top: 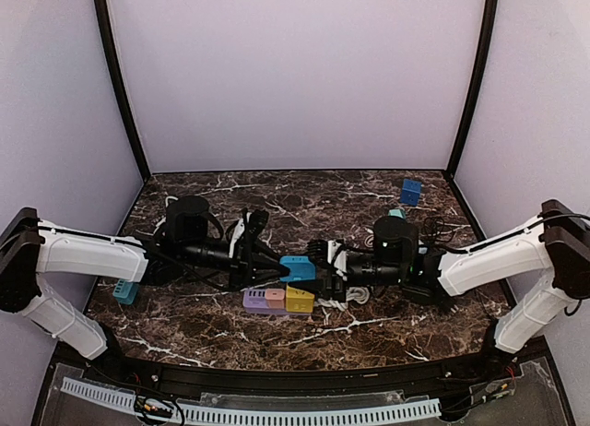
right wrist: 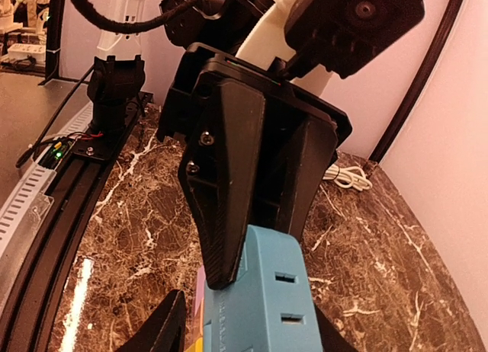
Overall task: Insert the plug
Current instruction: Adjust the plug.
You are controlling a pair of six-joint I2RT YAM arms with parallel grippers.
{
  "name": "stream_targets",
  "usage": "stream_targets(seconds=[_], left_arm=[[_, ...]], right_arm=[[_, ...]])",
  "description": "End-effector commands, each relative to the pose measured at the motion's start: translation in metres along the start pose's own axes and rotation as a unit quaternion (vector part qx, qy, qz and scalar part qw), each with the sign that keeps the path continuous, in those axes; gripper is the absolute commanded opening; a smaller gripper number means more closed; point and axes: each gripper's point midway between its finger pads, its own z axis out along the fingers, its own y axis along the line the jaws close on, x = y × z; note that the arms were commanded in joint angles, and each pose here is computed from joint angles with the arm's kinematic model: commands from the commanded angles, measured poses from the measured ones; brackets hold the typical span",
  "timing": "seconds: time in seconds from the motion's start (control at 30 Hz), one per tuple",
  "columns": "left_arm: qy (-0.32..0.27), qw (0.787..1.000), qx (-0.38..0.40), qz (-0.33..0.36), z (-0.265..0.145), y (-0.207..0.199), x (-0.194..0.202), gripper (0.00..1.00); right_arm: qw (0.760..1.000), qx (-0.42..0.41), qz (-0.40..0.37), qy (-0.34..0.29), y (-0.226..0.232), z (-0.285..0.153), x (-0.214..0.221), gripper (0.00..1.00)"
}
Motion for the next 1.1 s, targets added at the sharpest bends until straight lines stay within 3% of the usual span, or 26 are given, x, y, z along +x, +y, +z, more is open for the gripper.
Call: stream_targets(seconds=[0.0,0.27,0.5,0.73,0.93,1.07], left_arm=[[-0.032,0.999,-0.018,0.028,-0.006,0.004,-0.027,0.01],[-0.031,0.999,-0.019,0.034,-0.005,0.005,-0.028,0.01],[-0.031,0.998,-0.023,0.04,-0.005,0.007,-0.028,0.01],[-0.029,0.998,-0.023,0.041,-0.005,0.006,-0.025,0.01],[-0.028,0.999,-0.024,0.039,-0.006,0.006,-0.023,0.01],[-0.03,0.999,-0.023,0.038,-0.007,0.005,-0.023,0.01]], right_arm=[[0.998,-0.02,0.044,0.027,0.022,-0.001,0.026,0.48],[0.997,-0.027,0.065,0.042,0.028,-0.006,0.035,0.5],[0.994,-0.048,0.093,0.037,0.042,-0.011,0.037,0.42],[0.992,-0.038,0.111,0.036,0.044,-0.018,0.038,0.42],[0.992,-0.025,0.116,0.036,0.04,-0.029,0.039,0.5],[0.992,-0.021,0.122,0.016,0.024,-0.032,0.03,0.64]])
